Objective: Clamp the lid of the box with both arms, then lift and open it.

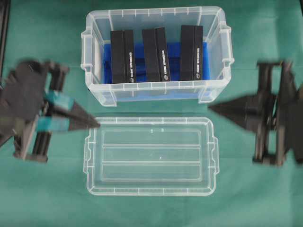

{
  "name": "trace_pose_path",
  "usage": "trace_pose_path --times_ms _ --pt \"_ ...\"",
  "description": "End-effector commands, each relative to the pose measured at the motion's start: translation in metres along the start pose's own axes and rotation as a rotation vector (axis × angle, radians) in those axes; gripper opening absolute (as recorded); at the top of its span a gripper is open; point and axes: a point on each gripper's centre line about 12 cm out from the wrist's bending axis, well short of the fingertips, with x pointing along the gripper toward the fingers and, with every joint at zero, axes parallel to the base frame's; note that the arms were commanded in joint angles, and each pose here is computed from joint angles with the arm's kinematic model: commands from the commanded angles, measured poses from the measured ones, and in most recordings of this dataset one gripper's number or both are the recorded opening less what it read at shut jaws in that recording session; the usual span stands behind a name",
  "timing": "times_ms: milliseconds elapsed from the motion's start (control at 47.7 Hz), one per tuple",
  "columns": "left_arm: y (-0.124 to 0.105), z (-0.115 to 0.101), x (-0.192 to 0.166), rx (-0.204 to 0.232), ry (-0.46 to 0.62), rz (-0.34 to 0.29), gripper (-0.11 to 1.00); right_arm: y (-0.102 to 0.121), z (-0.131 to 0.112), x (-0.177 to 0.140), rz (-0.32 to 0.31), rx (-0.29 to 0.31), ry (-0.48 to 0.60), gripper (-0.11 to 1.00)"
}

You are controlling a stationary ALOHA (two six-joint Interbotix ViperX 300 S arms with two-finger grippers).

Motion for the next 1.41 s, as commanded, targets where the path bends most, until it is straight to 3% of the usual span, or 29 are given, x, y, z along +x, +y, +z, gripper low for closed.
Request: trace_pose_path --times_ms 0,210,399,776,1091,1385 --pt "0.015 0.012 -0.014 0.002 -0.095 0.05 0.01 -0.023 0.01 -0.01 -0.037 0.027 -0.071 0.0" --pt "0.046 0.016 -0.039 0.019 -0.222 0.169 0.01 -0.067 0.008 -0.024 -0.132 0.07 -0.15 0.0" --pt "0.068 0.012 -0.057 -0.004 -0.269 0.269 0.01 -0.102 -0.008 -0.029 -0.226 0.1 -0.173 0.0" --pt "0.103 -0.025 -0.064 -0.056 -0.321 0.435 0.01 -0.148 -0.049 -0.036 -0.334 0.138 -0.24 0.0" --pt "0.107 -0.06 -0.067 -0.081 -0.336 0.49 0.01 -0.16 -0.082 -0.028 -0.329 0.186 -0.261 0.0" --pt "0.103 -0.07 -0.069 -0.083 -0.365 0.494 0.01 -0.158 -0.086 -0.026 -0.314 0.193 -0.264 0.0"
